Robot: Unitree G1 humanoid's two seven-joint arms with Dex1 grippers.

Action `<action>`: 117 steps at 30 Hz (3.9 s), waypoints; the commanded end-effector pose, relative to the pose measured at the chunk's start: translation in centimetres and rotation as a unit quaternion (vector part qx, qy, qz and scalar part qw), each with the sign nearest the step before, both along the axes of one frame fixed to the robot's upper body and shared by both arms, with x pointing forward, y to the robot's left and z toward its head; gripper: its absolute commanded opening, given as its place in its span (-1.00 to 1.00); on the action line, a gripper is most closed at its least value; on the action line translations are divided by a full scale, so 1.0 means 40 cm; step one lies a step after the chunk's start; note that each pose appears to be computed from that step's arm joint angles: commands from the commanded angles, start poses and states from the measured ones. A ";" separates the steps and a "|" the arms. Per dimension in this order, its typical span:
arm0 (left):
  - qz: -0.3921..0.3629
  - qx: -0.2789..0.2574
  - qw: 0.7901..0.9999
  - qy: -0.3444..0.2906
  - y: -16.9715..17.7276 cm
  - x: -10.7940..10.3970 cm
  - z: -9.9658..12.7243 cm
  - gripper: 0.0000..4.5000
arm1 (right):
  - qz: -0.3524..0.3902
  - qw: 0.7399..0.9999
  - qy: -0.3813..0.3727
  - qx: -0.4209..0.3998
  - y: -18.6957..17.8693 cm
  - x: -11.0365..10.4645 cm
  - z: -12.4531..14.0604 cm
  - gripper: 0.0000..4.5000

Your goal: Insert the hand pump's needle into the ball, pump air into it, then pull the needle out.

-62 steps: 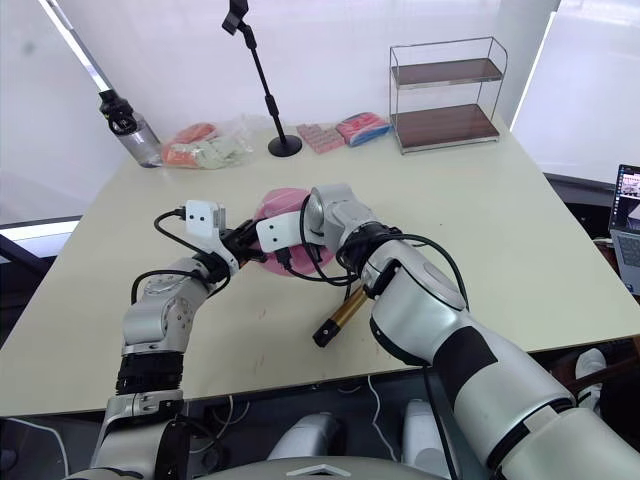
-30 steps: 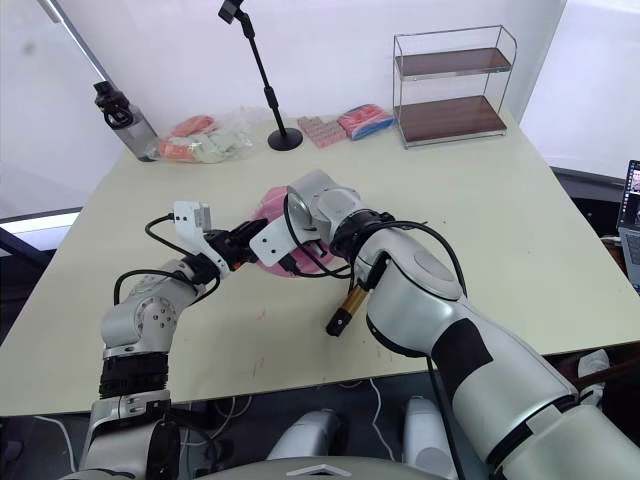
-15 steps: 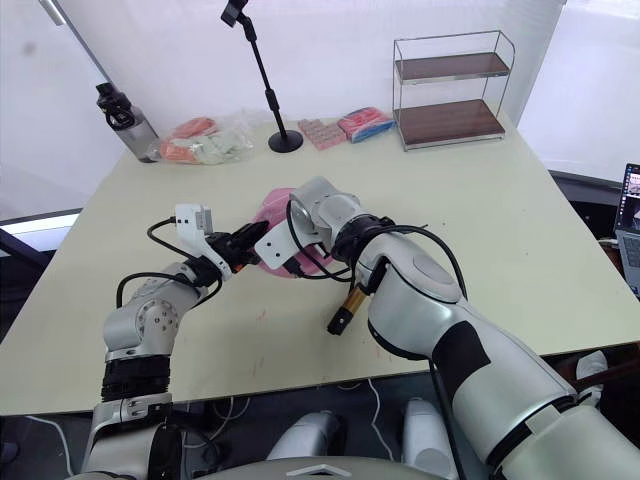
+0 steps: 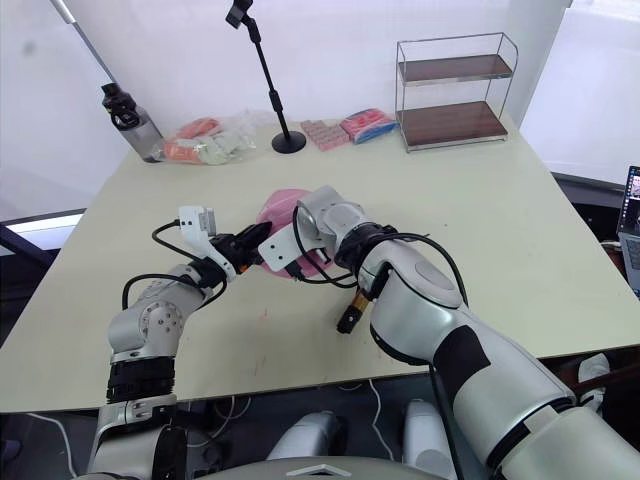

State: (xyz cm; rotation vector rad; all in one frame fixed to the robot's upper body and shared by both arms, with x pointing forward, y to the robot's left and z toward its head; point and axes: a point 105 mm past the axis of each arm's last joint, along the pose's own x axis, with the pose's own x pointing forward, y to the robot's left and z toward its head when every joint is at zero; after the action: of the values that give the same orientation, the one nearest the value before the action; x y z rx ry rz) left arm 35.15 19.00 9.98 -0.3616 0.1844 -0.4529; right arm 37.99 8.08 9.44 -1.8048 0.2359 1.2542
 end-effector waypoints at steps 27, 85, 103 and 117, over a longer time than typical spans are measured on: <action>-0.079 0.016 0.992 0.094 -0.058 -0.004 -0.113 -1.00 | -0.051 0.985 0.149 0.068 0.021 -0.053 0.017 -0.84; -0.122 0.035 0.988 0.087 -0.091 0.030 -0.100 -1.00 | -0.133 0.719 0.188 0.656 -0.418 -0.143 0.270 0.99; -0.127 0.059 0.990 0.032 -0.082 0.057 -0.035 -0.73 | -0.175 0.711 0.202 0.651 -0.652 -0.270 0.198 1.00; -0.145 0.055 0.986 -0.068 -0.112 0.044 0.120 0.99 | -0.140 0.702 0.181 0.675 -0.657 -0.264 0.199 1.00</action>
State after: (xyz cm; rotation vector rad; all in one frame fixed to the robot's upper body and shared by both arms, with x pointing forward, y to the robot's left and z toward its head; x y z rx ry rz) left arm 37.24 14.92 14.11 -0.2031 0.1439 -0.7357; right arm 27.75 -18.23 16.70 -0.2125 -0.1473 1.0150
